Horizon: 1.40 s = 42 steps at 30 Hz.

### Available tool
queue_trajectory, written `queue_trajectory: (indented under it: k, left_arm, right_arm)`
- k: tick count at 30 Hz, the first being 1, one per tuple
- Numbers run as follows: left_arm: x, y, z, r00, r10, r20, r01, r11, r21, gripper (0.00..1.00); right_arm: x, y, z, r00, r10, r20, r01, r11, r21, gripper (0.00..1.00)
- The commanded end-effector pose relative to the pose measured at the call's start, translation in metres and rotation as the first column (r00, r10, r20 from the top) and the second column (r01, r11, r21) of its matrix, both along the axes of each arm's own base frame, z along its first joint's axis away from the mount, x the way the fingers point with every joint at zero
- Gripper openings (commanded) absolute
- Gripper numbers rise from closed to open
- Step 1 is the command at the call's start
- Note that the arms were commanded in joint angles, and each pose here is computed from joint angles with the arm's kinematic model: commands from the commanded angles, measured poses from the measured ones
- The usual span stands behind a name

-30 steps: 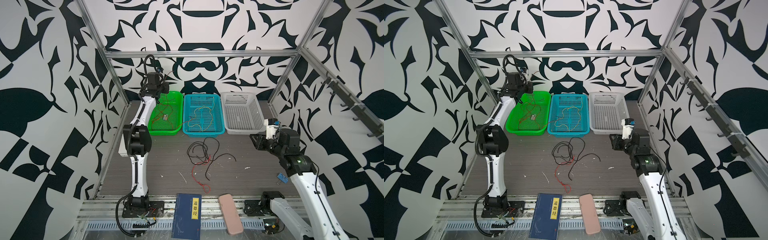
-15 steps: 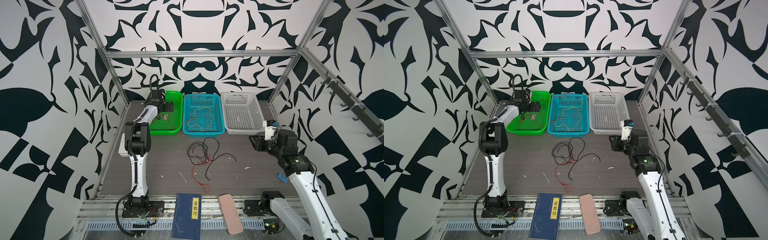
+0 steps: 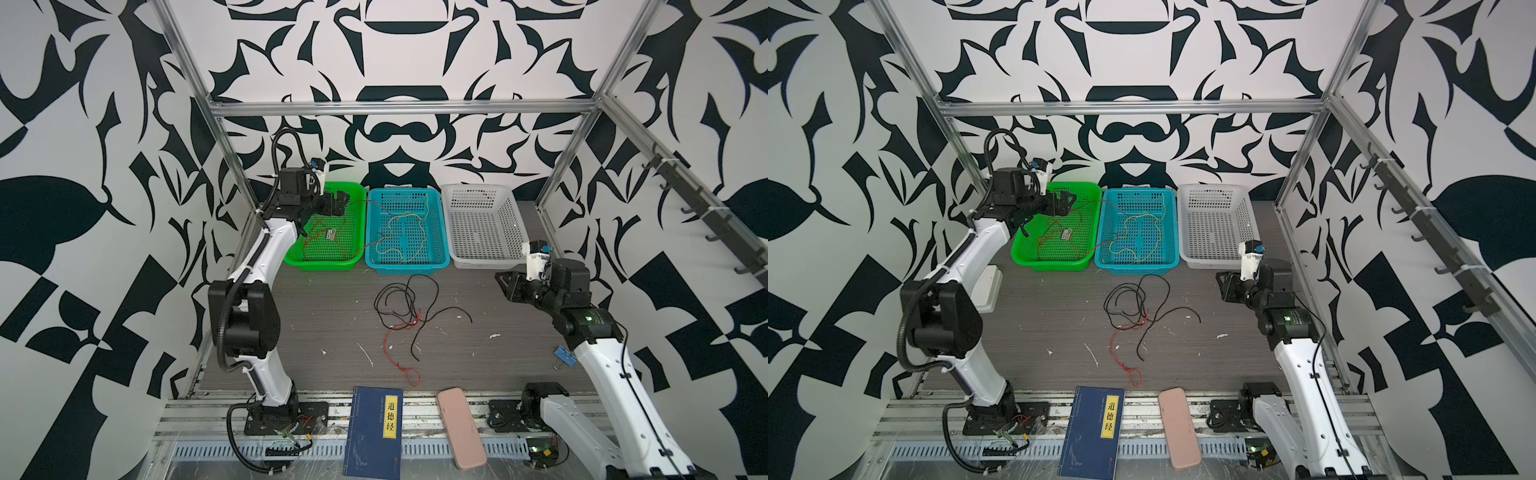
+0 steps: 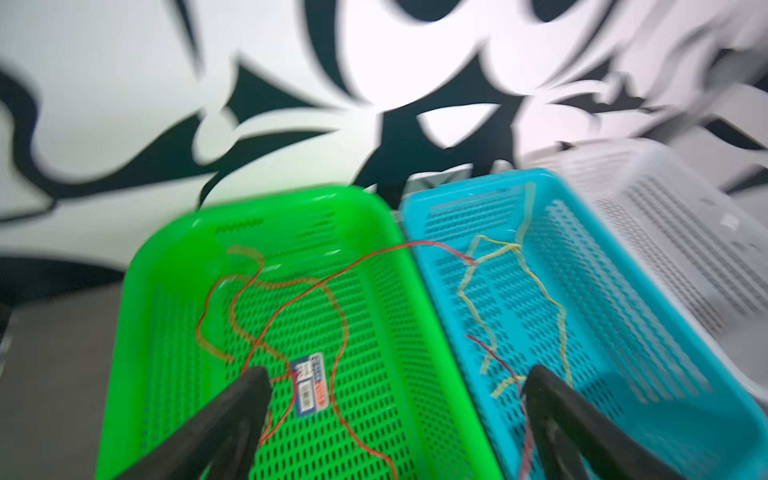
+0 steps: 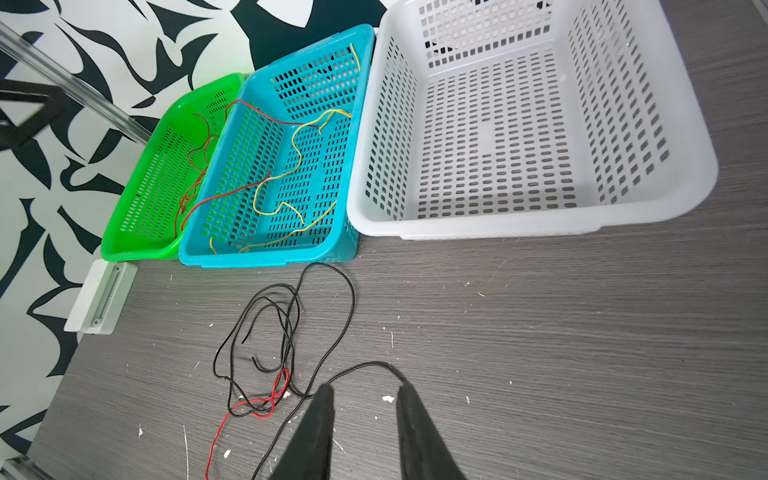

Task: Untangle and sort cables by color
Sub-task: Place the cable into the container, then pick up the cable from the container.

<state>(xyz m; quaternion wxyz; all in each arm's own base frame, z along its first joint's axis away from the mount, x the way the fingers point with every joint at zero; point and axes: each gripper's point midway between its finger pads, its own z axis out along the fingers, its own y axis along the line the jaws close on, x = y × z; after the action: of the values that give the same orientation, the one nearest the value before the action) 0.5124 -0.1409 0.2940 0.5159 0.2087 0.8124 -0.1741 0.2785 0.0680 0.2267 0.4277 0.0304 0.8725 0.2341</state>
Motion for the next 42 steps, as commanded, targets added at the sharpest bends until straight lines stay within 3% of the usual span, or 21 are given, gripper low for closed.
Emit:
queue_trajectory:
  k: [1,6,10,16,25,37,42]
  left_arm:
    - [-0.046,-0.062,0.011,0.926,-0.367,0.086,0.35,0.922,0.164,0.99]
    - [-0.06,-0.07,0.0,0.869,-0.491,-0.065,0.49,0.834,0.255,1.0]
    - [-0.077,-0.095,-0.036,0.812,-0.541,-0.217,0.58,0.712,0.396,0.99]
    - [-0.076,-0.13,-0.084,0.768,-0.542,-0.342,0.634,0.561,0.533,0.98]
    - [-0.062,-0.139,-0.136,0.746,-0.487,-0.454,0.663,0.478,0.576,0.95]
    - [-0.031,-0.117,-0.169,0.794,-0.397,-0.46,0.603,0.418,0.68,0.89]
    - [-0.017,-0.102,-0.182,0.818,-0.348,-0.459,0.573,0.41,0.71,0.76]
  right_arm:
    - [0.005,0.005,0.011,0.999,0.02,0.041,-0.02,1.0,0.019,0.3]
    - [0.002,0.004,0.008,0.999,0.019,0.031,-0.019,1.0,0.015,0.3]
    - [0.004,0.004,0.004,0.999,0.018,0.027,-0.018,1.0,0.016,0.3]
    - [0.007,0.007,0.005,0.999,0.026,0.029,-0.026,0.999,0.03,0.29]
    - [0.003,0.004,-0.002,1.0,0.023,0.02,-0.023,1.0,0.008,0.29]
    - [0.002,0.005,-0.004,1.0,0.027,0.016,-0.027,1.0,0.007,0.29]
    - [0.002,0.005,-0.005,0.999,0.028,0.015,-0.029,1.0,0.008,0.29]
